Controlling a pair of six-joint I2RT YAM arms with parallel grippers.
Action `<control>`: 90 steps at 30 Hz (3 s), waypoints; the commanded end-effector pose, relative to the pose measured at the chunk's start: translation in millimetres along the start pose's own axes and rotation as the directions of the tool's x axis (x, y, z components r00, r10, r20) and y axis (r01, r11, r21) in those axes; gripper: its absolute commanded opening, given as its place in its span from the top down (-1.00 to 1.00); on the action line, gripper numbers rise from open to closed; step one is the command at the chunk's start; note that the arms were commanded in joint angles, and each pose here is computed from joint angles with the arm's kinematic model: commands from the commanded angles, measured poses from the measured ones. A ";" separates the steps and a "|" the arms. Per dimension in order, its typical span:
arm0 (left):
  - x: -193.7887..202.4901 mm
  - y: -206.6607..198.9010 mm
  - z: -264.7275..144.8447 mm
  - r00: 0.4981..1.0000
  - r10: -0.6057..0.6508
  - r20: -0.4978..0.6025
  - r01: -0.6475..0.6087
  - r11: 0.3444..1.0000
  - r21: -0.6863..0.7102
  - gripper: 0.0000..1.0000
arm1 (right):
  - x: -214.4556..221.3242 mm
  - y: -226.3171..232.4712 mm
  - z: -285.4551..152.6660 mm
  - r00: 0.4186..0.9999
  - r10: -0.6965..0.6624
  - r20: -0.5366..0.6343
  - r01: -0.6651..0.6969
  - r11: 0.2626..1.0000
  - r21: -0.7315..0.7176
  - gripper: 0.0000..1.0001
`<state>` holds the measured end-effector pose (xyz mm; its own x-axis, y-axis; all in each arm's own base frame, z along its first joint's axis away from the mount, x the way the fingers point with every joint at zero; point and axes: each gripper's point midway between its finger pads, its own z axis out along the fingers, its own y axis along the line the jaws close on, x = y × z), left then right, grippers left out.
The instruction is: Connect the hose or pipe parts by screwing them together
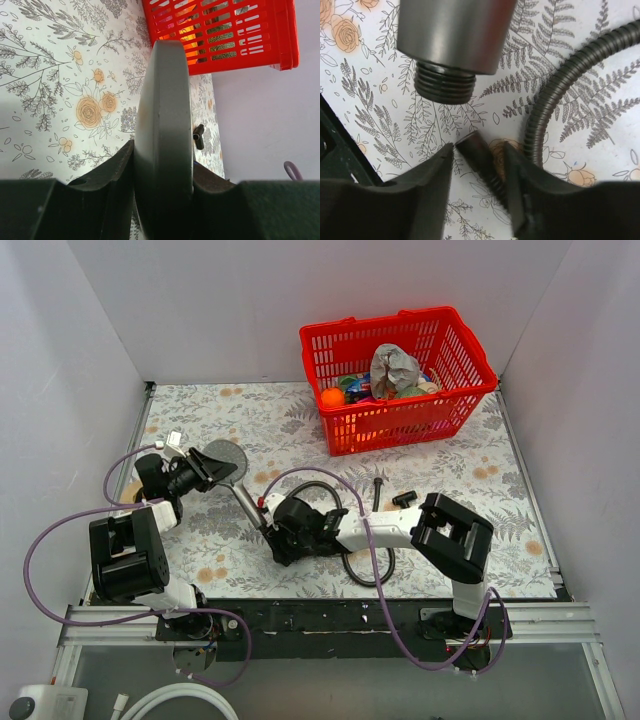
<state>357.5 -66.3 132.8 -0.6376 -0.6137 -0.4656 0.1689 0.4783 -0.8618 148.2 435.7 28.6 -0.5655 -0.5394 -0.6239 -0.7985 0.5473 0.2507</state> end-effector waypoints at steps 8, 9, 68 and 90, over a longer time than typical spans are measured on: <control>-8.5 -7.0 -8.2 0.999 0.043 0.016 -0.043 0.999 0.031 1.00 | 9.7 -5.3 -18.6 0.998 -0.057 -0.026 0.057 0.998 0.008 -0.76; -9.4 -7.1 -8.9 0.999 0.042 0.018 -0.043 0.999 0.030 1.00 | 10.5 -3.4 -19.1 0.998 -0.058 -0.026 0.058 0.998 -0.002 -0.71; -3.3 -9.5 -11.2 1.000 -0.009 -0.022 0.010 0.998 0.059 1.00 | 7.0 -14.0 -16.6 0.497 -0.867 0.044 0.857 0.482 -0.182 0.01; -7.0 -10.0 -12.1 1.000 0.029 -0.002 -0.029 0.999 0.046 1.00 | 13.0 -1.9 -8.7 0.699 -0.715 -0.001 0.680 0.666 -0.305 0.97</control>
<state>350.5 -61.3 133.6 -0.6630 -0.6147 -0.4273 0.1604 0.4410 -0.8831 156.4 421.7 27.6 0.3016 -0.7572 -0.5794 -0.9529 -0.2603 -0.1557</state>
